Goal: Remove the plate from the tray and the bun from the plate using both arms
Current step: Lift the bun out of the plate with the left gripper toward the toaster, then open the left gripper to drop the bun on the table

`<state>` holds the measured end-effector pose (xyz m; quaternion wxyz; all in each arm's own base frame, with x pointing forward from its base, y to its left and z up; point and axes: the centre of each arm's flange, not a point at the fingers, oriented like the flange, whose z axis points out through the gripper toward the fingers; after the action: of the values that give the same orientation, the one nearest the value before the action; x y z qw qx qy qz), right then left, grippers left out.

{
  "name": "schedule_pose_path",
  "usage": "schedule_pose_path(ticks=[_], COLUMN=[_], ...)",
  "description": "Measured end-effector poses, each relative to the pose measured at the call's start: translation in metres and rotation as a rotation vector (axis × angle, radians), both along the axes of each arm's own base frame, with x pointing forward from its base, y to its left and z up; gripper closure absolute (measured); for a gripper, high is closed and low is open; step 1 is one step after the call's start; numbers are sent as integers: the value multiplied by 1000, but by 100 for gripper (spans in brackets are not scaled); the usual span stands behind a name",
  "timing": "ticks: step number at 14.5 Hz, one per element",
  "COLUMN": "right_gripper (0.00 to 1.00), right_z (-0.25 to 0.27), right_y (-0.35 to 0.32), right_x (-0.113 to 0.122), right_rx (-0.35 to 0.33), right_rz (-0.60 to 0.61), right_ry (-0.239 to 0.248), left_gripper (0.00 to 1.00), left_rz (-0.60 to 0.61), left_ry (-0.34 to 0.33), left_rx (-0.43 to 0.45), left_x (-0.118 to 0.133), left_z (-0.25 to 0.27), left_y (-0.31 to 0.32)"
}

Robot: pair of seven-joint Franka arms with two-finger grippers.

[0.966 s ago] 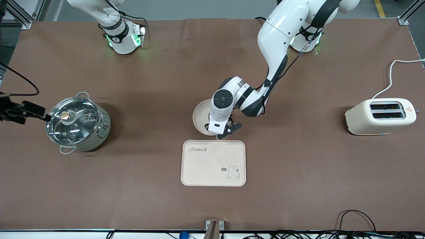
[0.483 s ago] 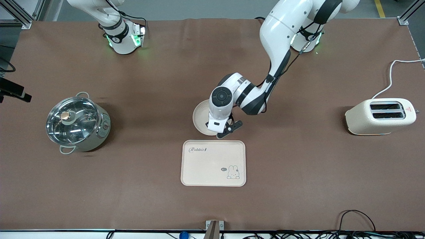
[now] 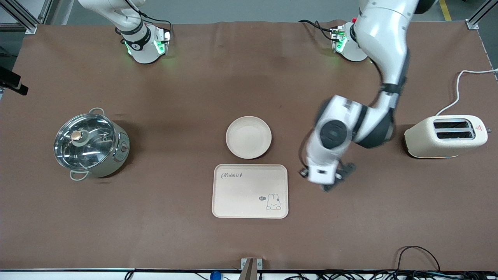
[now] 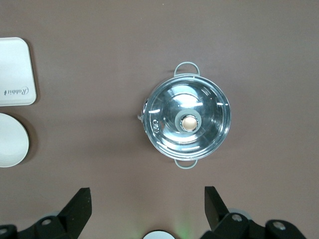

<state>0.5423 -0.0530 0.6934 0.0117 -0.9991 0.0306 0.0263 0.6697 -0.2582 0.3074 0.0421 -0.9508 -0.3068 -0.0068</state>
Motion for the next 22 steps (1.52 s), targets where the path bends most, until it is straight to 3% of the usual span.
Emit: schedule_pose_path(ticks=[3, 6, 9, 12, 14, 18, 22], right_gripper=[0, 0, 0, 0, 0, 0, 0], right_z=[-15, -18, -19, -20, -20, -21, -22], right_y=[-3, 8, 11, 10, 11, 11, 14], right_x=[-9, -10, -12, -12, -11, -11, -11], right_rx=[4, -13, -25, -25, -24, -20, -20], right_rz=[-1, 21, 24, 21, 22, 23, 28], right_ry=[0, 1, 15, 16, 15, 16, 17], left_gripper=[73, 70, 46, 17, 0, 0, 0], left_rz=[-15, -27, -57, -74, -91, -186, -355], left_ry=[0, 25, 38, 16, -22, -84, -93], left_rx=[-11, -14, -17, -24, -30, -31, -15], left_x=[34, 41, 41, 46, 52, 53, 10], left_z=[-39, -85, -107, -96, -71, 41, 201], left_y=[99, 147, 155, 150, 148, 149, 181])
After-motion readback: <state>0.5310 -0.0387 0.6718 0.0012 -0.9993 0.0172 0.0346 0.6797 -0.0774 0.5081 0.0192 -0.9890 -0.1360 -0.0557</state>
